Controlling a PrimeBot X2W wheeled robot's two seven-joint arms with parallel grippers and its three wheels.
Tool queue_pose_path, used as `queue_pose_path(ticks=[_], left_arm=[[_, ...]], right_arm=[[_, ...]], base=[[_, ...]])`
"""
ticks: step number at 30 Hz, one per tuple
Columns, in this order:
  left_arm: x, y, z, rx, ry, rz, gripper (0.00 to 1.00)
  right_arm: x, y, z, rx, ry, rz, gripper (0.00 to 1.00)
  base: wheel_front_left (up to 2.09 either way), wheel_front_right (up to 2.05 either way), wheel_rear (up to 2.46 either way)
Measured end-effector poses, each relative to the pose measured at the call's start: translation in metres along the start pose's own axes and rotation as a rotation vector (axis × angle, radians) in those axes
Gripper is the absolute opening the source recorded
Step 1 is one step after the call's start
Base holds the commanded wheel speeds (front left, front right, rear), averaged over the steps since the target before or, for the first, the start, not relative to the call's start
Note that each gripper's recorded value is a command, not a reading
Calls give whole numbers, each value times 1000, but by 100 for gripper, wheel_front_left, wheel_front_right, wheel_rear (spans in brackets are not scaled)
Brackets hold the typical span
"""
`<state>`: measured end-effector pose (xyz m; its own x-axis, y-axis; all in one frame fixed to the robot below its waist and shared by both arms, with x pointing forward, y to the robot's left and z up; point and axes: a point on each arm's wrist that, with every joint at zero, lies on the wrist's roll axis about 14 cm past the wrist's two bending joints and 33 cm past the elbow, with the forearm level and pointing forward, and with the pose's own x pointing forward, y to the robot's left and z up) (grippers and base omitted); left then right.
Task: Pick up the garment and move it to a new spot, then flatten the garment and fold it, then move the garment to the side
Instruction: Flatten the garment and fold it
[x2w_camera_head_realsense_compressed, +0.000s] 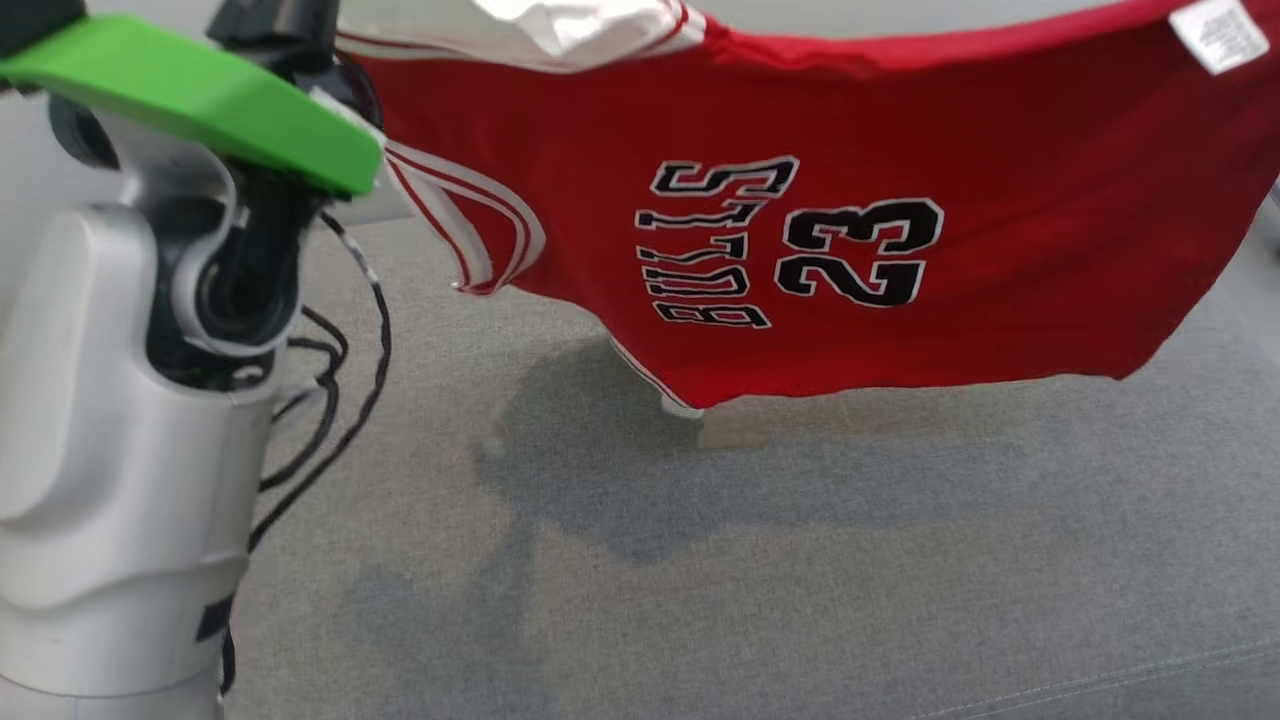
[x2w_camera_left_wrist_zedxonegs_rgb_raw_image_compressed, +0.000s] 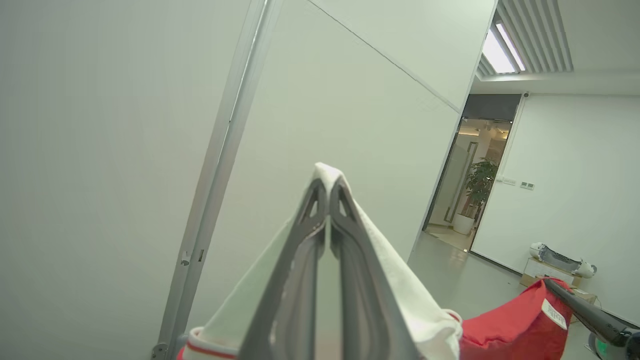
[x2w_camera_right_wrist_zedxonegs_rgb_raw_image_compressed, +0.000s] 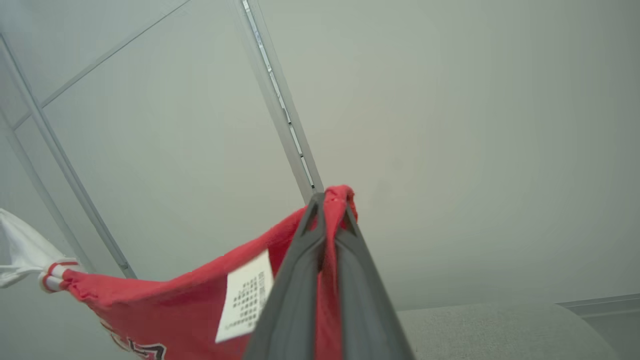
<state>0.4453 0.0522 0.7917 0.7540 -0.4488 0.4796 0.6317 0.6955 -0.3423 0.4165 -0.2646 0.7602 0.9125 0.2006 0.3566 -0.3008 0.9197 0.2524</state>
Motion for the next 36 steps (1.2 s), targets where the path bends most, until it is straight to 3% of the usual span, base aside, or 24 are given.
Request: queue_pose_path(ticks=[7,10,14,20,23,27,32,36], left_arm=[[18,-22,64,32,-58,-34,0],[25,-29,81,14,-70,-45,0],[37,-27,79,-11,-38,-42,0],[69,-3,17,-58,139,9,0],[94,7,10,50,126,1,0],[134,25,8,158,40,-6,0],[171,74,27,386,-182,56,0],[190,98,24,432,-299,33,0]], right_arm=[[10,-6,71,18,-81,4,0],[17,-5,77,10,-69,10,0],[33,-5,57,11,15,10,0],[74,-10,-4,0,186,-34,0],[104,-11,-27,-39,234,-52,0],[155,-8,-36,-119,194,-59,0],[217,4,-26,-217,-33,-30,0],[248,4,-47,-326,-146,1,0]], base=[[0,0,0],[0,0,0],[0,0,0],[0,0,0],[0,0,0],[0,0,0],[0,0,0],[0,0,0]])
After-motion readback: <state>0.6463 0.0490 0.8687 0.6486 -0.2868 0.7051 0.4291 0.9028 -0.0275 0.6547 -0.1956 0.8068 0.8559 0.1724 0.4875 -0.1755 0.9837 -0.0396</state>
